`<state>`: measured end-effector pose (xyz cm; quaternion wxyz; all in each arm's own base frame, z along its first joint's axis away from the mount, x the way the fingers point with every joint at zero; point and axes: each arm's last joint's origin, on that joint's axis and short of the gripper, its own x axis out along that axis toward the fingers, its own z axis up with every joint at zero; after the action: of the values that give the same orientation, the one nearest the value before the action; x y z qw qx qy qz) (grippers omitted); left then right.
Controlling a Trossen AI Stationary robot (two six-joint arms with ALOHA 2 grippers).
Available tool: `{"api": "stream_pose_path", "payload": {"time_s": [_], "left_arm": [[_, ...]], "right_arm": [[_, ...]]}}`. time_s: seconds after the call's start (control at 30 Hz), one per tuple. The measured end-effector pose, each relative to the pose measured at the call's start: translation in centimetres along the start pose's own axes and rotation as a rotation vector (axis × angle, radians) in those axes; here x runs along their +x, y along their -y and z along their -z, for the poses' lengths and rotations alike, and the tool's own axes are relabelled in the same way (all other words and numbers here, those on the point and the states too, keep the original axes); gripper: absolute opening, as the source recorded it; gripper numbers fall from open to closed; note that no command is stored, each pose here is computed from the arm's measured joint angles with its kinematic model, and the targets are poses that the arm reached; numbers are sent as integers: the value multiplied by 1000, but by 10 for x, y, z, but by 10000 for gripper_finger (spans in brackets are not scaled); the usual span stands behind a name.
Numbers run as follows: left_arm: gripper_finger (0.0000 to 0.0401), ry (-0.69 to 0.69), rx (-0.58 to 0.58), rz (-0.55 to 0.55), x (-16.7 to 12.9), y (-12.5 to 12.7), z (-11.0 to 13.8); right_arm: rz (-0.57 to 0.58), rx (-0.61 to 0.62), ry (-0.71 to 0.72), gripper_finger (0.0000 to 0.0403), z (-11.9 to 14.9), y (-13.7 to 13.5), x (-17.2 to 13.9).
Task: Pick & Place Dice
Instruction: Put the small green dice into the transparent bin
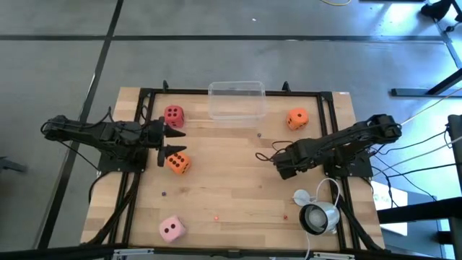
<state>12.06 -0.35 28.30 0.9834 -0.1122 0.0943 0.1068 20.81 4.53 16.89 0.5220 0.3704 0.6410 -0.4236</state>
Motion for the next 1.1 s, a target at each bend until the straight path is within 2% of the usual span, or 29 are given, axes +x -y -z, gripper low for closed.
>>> {"api": "stream_pose_path", "payload": {"time_s": [0.13, 0.4, 0.63, 1.1], "left_arm": [[253, 2, -9, 0, 0, 0, 0], [253, -1, -8, 10, 0, 0, 0], [253, 0, -7, 6, 0, 0, 0], [253, 5, -4, -12, 0, 0, 0]], "right_arm": [[7, 20, 36, 240, -1, 6, 5], [-67, 75, 17, 240, -2, 12, 32], [-75, 98, 40, 239, -4, 13, 35], [-58, 104, 86, 163, -7, 17, 39]]}}
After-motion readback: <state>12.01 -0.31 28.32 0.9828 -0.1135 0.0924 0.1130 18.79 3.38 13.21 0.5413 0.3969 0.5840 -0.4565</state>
